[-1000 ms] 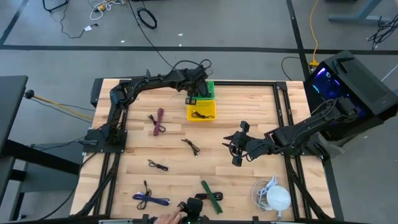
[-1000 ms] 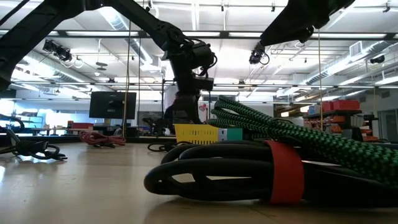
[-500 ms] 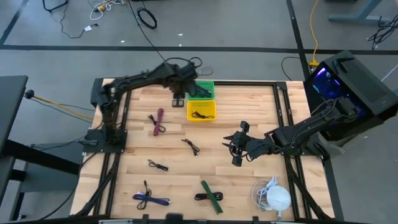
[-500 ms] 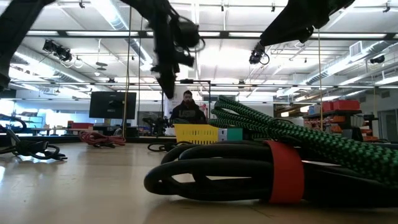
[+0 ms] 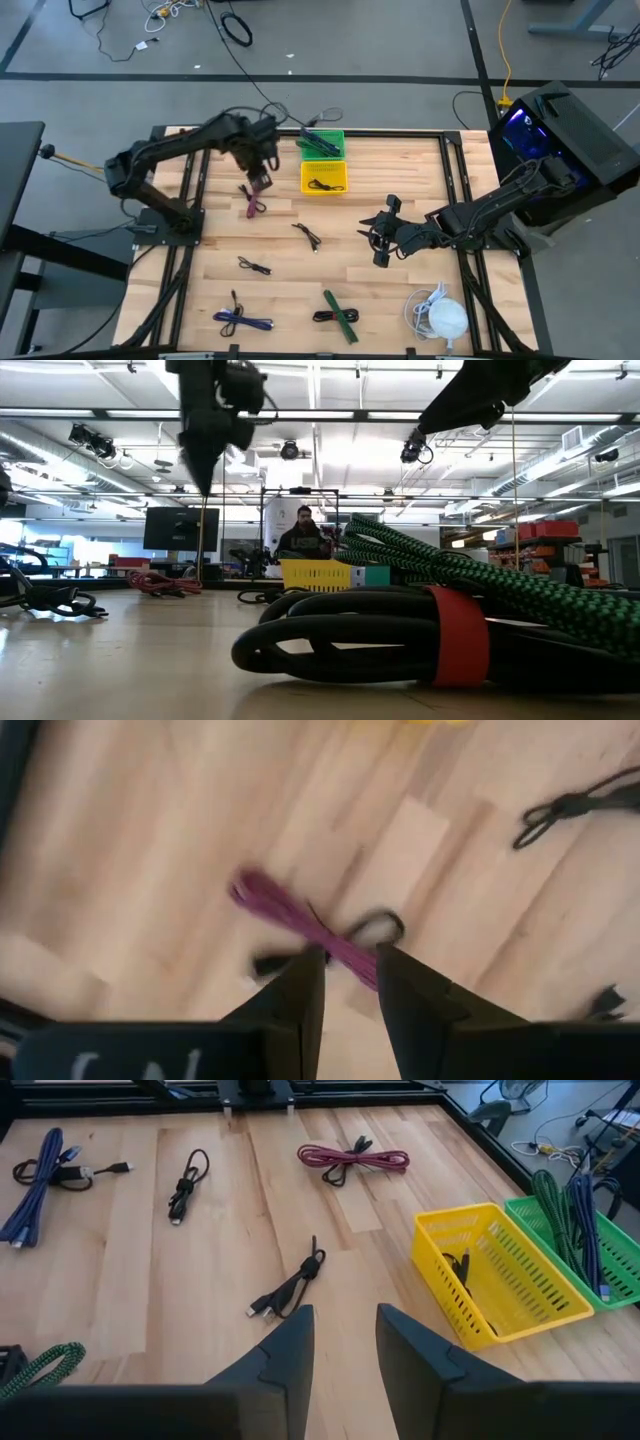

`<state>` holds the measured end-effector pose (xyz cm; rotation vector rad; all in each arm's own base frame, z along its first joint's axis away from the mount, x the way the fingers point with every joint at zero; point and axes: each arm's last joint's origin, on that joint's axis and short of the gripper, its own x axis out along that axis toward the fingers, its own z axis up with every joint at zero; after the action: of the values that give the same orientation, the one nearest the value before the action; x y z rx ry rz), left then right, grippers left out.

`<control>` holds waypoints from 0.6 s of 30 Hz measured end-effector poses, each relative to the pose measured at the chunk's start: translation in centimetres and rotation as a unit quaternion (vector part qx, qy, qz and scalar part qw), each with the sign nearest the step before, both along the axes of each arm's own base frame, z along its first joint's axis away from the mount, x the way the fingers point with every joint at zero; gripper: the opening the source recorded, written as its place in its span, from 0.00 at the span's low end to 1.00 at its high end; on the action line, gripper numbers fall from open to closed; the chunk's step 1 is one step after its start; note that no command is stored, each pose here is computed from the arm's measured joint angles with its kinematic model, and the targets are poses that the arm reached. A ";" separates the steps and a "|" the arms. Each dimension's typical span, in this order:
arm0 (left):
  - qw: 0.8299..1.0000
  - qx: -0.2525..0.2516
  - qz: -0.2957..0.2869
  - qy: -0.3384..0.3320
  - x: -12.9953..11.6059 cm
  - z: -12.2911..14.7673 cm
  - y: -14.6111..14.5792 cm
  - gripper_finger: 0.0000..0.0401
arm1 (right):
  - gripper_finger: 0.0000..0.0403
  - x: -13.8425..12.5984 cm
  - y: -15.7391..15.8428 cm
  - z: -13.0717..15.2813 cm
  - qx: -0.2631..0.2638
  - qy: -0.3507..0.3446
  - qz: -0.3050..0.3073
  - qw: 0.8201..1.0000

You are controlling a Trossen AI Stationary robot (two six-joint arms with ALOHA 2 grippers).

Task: Pick & Place USB Port
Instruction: Put the left pink patterned charger cable into the green basket

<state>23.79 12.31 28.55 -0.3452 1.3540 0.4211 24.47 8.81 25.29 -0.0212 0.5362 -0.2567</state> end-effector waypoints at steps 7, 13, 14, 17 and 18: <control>0.994 -0.063 0.084 0.021 -2.2 -5.4 -1.9 0.24 | 0.28 0.0 0.0 0.1 -0.012 -0.001 0.005 1.000; 0.986 -0.078 0.144 0.007 -2.4 -8.7 -2.2 0.24 | 0.28 0.0 -0.1 0.1 -0.019 -0.004 -0.005 1.000; 0.986 -0.079 0.149 0.001 -2.4 -8.9 -2.1 0.24 | 0.28 0.0 -0.1 0.1 -0.019 -0.004 -0.005 1.000; 0.981 -0.074 0.177 -0.019 -2.2 -9.1 -1.9 0.24 | 0.28 0.0 -0.1 0.1 -0.019 -0.004 -0.005 1.000; 0.979 -0.071 0.191 -0.018 -2.2 -9.2 -1.8 0.24 | 0.28 0.0 -0.1 0.1 -0.019 -0.004 -0.005 1.000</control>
<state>21.62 10.50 19.40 -0.7349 1.2850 0.6331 24.51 8.75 25.39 -0.0554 0.5238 -0.2767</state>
